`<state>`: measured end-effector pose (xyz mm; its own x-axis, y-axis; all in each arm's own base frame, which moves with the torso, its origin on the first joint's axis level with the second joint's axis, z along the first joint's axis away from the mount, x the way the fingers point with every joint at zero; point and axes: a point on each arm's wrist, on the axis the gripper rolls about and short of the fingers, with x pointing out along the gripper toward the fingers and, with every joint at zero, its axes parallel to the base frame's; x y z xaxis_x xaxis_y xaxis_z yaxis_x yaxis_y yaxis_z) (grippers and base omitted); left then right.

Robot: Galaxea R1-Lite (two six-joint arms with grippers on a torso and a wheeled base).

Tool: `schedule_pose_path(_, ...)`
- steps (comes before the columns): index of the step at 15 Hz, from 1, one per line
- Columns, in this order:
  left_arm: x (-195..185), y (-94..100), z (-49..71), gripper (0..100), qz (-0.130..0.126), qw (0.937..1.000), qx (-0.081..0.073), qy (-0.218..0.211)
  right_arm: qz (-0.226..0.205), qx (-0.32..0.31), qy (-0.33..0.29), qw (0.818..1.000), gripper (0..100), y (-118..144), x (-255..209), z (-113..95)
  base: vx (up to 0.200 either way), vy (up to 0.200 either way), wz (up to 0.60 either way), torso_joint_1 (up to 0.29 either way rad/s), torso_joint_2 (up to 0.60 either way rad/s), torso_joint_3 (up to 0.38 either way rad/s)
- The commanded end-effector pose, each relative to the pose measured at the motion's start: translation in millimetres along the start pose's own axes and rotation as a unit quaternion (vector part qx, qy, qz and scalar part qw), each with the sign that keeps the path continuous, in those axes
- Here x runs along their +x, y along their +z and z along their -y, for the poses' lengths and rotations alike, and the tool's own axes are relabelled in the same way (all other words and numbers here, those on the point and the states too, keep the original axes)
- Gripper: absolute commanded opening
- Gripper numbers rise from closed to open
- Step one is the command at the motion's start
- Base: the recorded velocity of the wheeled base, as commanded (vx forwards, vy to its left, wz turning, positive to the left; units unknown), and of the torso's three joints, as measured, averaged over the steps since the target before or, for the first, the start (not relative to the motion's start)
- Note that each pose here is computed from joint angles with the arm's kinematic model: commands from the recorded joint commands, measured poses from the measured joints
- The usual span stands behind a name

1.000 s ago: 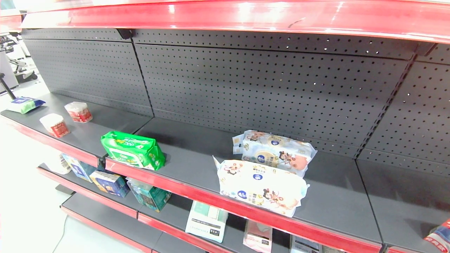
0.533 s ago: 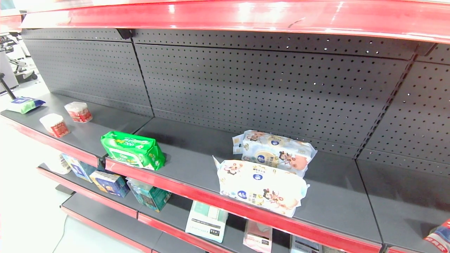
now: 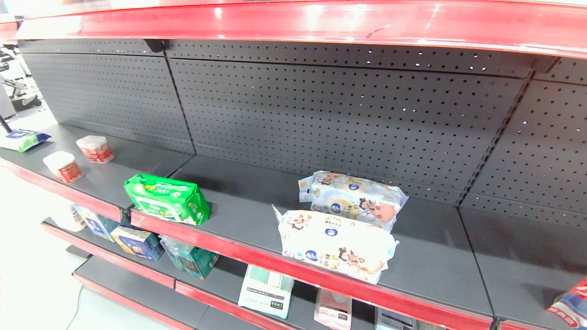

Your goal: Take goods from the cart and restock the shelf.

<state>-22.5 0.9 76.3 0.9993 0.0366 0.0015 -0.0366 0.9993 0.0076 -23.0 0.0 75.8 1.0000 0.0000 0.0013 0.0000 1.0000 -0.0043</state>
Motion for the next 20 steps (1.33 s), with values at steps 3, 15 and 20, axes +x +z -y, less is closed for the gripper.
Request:
schedule_pose_path(3,0.0,-0.1,0.0,100,0.000,1.0000,0.000,0.000,0.000,0.000,0.000,1.000,100,0.1,0.1,0.0,0.000,0.000,-0.60,0.015,0.00,-0.006)
schedule_pose_path(15,0.1,0.0,0.2,100,-0.001,1.0000,0.002,-0.004,-0.001,0.000,0.000,1.000,100,-0.1,0.1,0.0,0.000,0.000,-0.40,0.001,0.00,0.001)
schedule_pose_path(20,60.5,155.7,-1.4,100,-0.028,0.9951,-0.075,0.057,-0.001,0.000,0.001,1.000,100,-0.1,0.1,0.0,0.000,0.000,0.00,0.000,0.00,0.000)
